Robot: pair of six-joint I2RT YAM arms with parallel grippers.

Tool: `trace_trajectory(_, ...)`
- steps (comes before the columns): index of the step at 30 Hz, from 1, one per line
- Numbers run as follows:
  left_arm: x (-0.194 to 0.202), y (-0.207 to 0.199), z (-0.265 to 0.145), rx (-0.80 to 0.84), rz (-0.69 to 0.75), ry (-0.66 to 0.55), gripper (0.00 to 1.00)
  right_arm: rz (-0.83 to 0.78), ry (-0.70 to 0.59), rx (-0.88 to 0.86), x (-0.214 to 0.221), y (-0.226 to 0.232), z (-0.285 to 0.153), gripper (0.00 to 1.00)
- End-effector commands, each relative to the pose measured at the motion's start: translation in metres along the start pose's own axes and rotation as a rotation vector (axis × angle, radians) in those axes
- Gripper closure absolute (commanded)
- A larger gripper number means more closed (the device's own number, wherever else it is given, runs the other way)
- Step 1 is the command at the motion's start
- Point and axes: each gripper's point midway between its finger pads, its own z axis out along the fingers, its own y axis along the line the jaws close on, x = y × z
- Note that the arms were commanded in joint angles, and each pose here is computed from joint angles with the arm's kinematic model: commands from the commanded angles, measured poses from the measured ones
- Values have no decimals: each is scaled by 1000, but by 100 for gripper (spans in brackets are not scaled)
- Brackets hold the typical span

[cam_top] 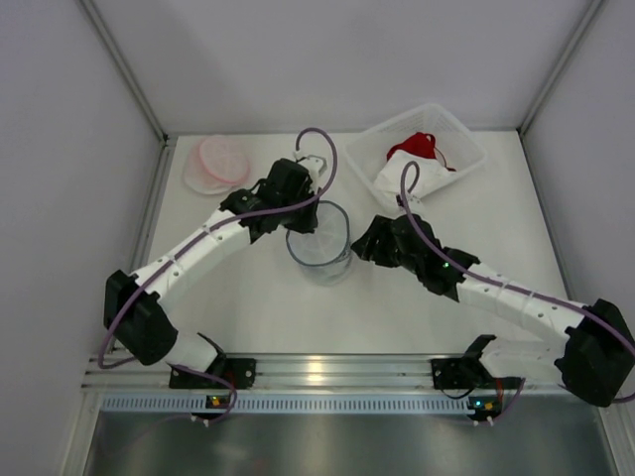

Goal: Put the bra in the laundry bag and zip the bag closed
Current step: Close the laundry bag at the center of the board.

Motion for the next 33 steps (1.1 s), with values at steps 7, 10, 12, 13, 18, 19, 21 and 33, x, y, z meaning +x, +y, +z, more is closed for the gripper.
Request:
trace_trajectory(7,-9,-20,18,0,-8,6,100,-84,-137,-117,-80,34,-42,32)
trace_trajectory(10,-7,-22,24,-10,-10,17,100,-97,-96,-165,-74,33,-31,31)
trace_trajectory(12,-6,-23,27,-14,-9,20,100,-114,-72,-215,-69,38,-20,31)
trace_trajectory(13,-6,-23,27,-11,-8,21,100,-121,-56,-226,-66,39,-16,31)
trace_trajectory(18,-8,-21,23,-29,-4,9,100,-143,0,-283,-49,42,4,31)
trace_trajectory(19,-8,-20,23,-31,-2,10,100,-142,1,-287,-48,41,7,31)
trace_trajectory(21,-9,-21,22,-27,-5,6,100,-141,19,-268,-44,36,15,31)
trace_trajectory(33,-6,-18,21,-46,-6,6,100,-143,57,-288,-30,34,43,52)
